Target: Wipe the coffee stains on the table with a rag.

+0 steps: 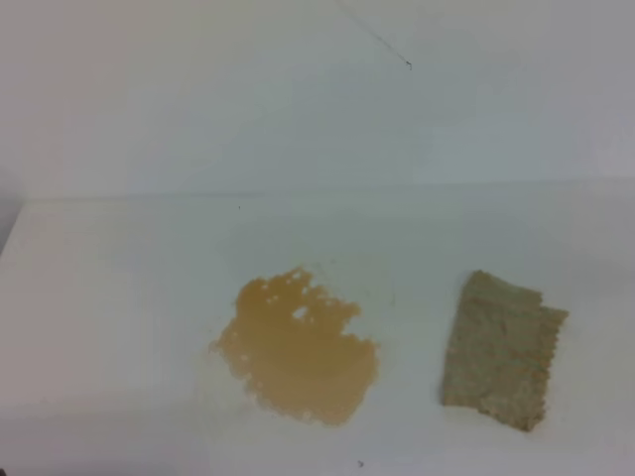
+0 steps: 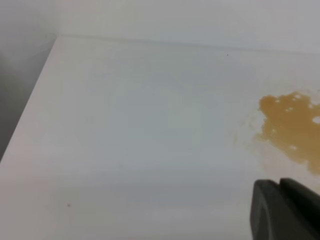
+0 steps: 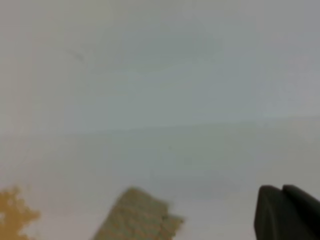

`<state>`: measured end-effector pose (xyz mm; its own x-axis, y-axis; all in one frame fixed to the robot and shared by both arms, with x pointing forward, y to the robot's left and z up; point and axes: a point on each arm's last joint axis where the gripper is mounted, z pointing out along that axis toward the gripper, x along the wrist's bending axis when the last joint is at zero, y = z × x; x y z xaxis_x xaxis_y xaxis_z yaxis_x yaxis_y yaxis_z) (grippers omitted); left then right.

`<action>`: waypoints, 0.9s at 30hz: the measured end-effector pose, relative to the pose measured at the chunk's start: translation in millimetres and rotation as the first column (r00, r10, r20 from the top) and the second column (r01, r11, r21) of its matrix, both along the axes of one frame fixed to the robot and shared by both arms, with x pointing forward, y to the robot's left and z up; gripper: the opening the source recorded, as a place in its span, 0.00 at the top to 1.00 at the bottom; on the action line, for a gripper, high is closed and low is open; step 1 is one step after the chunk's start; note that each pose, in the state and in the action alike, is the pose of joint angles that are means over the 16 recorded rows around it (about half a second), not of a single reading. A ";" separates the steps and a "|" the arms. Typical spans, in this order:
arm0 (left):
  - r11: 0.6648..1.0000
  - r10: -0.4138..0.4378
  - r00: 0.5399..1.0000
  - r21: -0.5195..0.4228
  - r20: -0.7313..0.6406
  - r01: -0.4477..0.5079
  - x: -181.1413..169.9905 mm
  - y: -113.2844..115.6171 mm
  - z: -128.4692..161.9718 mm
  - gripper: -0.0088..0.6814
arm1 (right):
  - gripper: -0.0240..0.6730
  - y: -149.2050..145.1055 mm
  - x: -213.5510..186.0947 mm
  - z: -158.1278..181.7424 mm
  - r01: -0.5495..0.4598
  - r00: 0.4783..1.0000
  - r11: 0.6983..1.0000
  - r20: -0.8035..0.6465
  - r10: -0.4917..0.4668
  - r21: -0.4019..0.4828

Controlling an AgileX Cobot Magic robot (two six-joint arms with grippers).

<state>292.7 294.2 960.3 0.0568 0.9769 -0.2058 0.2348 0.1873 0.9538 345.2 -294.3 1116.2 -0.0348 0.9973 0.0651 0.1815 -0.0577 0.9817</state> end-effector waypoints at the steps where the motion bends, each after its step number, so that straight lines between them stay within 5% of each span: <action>1: 1.000 0.000 1.000 0.000 0.000 0.000 0.0 0.0 0.0 0.99 | 0.97 1.1 7.5 1.2 -0.011 0.999 1.000 -0.045 0.011 0.004; 11: 1.000 0.000 1.000 0.000 0.000 0.000 0.0 0.0 0.0 0.99 | 0.97 16.4 79.2 -15.2 -0.173 0.900 0.983 -0.397 0.181 0.058; 20: 1.000 0.000 1.000 0.000 0.000 0.000 0.0 0.0 0.0 0.99 | 0.85 44.6 143.8 -56.0 -0.387 0.664 0.917 -0.662 0.347 0.093; 27: 1.000 0.000 1.000 0.000 0.000 0.000 0.0 0.0 0.0 0.99 | 0.67 82.9 188.7 -83.1 -0.532 0.495 0.844 -0.785 0.372 0.064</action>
